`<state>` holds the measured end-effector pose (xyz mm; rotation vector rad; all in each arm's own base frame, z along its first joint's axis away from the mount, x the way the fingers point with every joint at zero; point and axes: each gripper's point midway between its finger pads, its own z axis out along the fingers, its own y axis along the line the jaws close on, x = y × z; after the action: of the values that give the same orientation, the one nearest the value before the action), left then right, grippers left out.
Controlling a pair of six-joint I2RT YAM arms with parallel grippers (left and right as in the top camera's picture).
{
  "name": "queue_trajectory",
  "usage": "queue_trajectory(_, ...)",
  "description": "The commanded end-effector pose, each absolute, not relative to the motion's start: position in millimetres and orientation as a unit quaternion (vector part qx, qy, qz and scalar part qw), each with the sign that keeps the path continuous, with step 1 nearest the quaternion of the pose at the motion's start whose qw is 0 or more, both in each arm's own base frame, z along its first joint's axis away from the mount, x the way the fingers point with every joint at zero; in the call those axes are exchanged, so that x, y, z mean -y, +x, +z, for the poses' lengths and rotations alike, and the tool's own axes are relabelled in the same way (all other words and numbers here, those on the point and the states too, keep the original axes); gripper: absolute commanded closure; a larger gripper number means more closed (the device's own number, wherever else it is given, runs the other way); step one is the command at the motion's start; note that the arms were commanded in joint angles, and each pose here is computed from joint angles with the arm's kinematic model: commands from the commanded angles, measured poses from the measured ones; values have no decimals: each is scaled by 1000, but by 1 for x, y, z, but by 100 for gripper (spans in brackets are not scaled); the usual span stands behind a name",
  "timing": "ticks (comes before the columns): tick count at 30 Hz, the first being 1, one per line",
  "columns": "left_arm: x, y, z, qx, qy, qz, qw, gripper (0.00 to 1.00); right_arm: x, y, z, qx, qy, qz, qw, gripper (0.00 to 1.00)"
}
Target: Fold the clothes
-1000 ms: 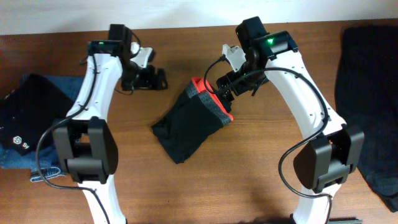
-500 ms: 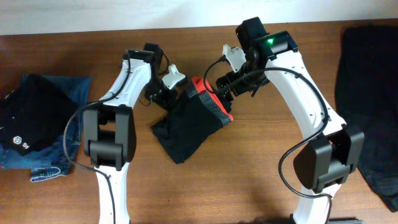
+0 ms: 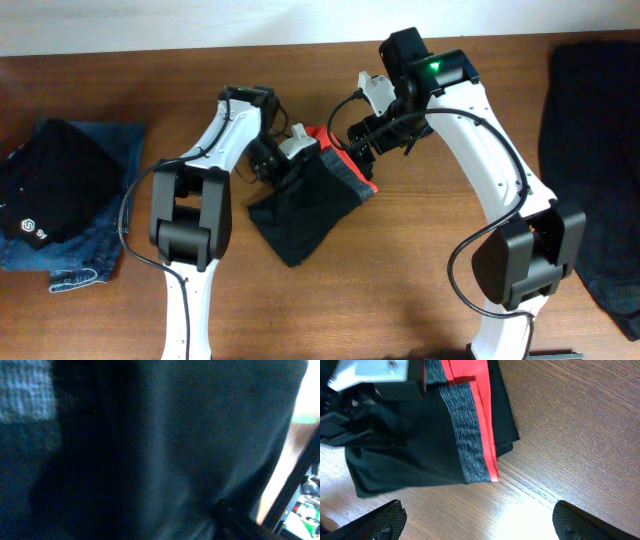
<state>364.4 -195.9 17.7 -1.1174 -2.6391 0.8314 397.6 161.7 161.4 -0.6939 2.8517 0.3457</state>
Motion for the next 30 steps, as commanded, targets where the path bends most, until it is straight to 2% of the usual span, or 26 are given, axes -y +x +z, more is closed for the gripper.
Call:
queue_trajectory(1,202,359,9,871,-386,291,86,70,-168,398,168,-959,-235,124,101,1)
queue_trajectory(3,202,361,8,872,-387,288,82,98,-168,398,168,-959,-236,124,101,1)
queue_trajectory(4,200,362,8,873,-387,285,81,99,-168,398,168,-959,-235,123,101,1)
queue_trajectory(9,186,371,3,887,-374,260,77,99,-163,399,167,-961,-234,109,99,1)
queue_trajectory(16,112,418,9,961,-256,86,68,100,-151,399,165,-965,-230,79,95,1)
queue_trajectory(22,66,445,62,979,-205,11,15,99,-134,405,165,-970,-212,65,98,1)
queue_trajectory(30,11,452,143,977,-170,-115,-63,99,-88,414,174,-980,-163,47,106,1)
